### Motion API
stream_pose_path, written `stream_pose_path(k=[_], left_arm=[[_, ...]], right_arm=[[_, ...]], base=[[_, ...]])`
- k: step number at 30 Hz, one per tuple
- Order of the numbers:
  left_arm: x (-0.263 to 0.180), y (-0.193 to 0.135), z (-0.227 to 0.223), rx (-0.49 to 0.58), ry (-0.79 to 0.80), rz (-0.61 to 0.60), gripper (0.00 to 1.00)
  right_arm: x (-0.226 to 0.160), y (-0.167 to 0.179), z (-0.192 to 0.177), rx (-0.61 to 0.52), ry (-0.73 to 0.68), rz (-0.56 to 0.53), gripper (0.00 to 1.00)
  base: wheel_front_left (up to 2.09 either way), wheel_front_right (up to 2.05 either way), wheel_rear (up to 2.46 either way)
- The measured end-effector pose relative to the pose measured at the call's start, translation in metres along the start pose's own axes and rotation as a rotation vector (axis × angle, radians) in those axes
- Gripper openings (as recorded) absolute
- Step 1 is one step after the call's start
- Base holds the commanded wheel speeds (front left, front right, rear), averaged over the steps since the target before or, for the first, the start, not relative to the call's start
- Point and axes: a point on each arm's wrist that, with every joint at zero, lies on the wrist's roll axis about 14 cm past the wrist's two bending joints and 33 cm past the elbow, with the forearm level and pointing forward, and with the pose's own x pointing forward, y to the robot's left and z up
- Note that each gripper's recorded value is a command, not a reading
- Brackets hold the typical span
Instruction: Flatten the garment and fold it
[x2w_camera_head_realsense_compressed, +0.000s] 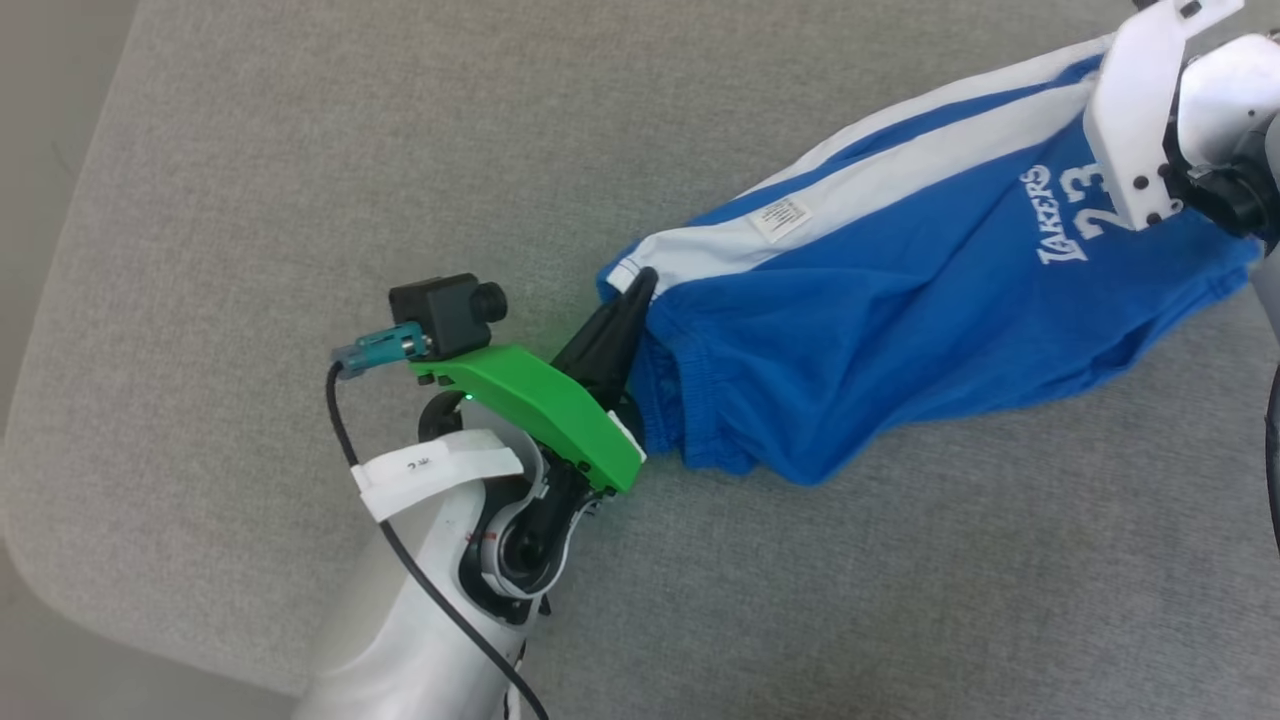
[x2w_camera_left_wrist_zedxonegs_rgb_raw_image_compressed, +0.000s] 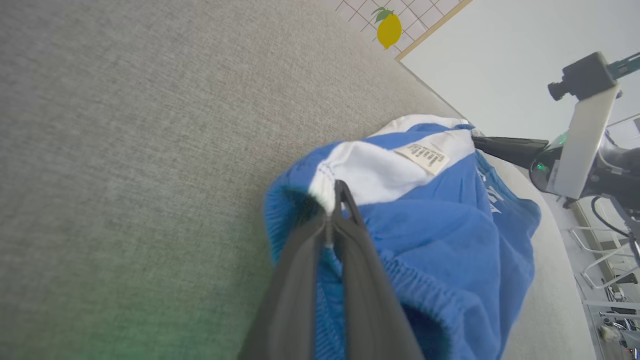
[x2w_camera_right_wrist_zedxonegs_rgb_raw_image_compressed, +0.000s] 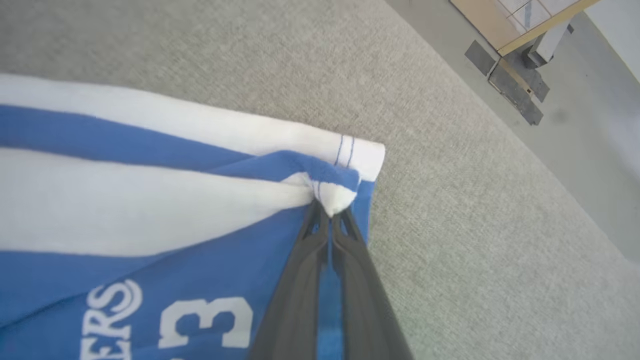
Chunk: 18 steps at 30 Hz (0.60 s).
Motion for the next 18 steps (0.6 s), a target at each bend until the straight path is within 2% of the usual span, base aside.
stream_pose_path(k=[3,4,5,6,7,12,18], left_arm=[[0.0,0.005,-0.006,-0.001,0.019,0.013,0.0],[0.0,0.006,-0.009,0.0,0.027,0.016,0.05],[0.0,0.006,-0.011,0.002,0.04,0.014,0.19],[0.0,0.005,-0.014,0.003,0.052,0.01,0.52],[0.0,0.004,-0.015,0.004,0.054,0.008,0.99],[-0.003,-0.005,-0.008,0.013,0.026,-0.02,1.0],[-0.02,-0.013,0.012,0.061,-0.066,-0.041,1.0]], right_arm=[[0.008,0.003,-0.007,0.008,0.054,0.022,0.0],[0.009,0.003,-0.006,0.012,0.06,0.025,0.0],[0.009,0.002,-0.005,0.018,0.065,0.028,0.0],[0.008,0.002,-0.006,0.029,0.069,0.031,0.12],[0.008,0.002,-0.006,0.04,0.069,0.036,1.0],[-0.004,-0.003,-0.002,0.091,0.021,0.038,1.0],[-0.03,0.008,0.002,0.126,-0.097,0.07,1.0]], base=[[0.0,0.0,0.0],[0.0,0.0,0.0],[0.0,0.0,0.0],[0.0,0.0,0.0],[0.0,0.0,0.0],[0.0,0.0,0.0],[0.0,0.0,0.0]])
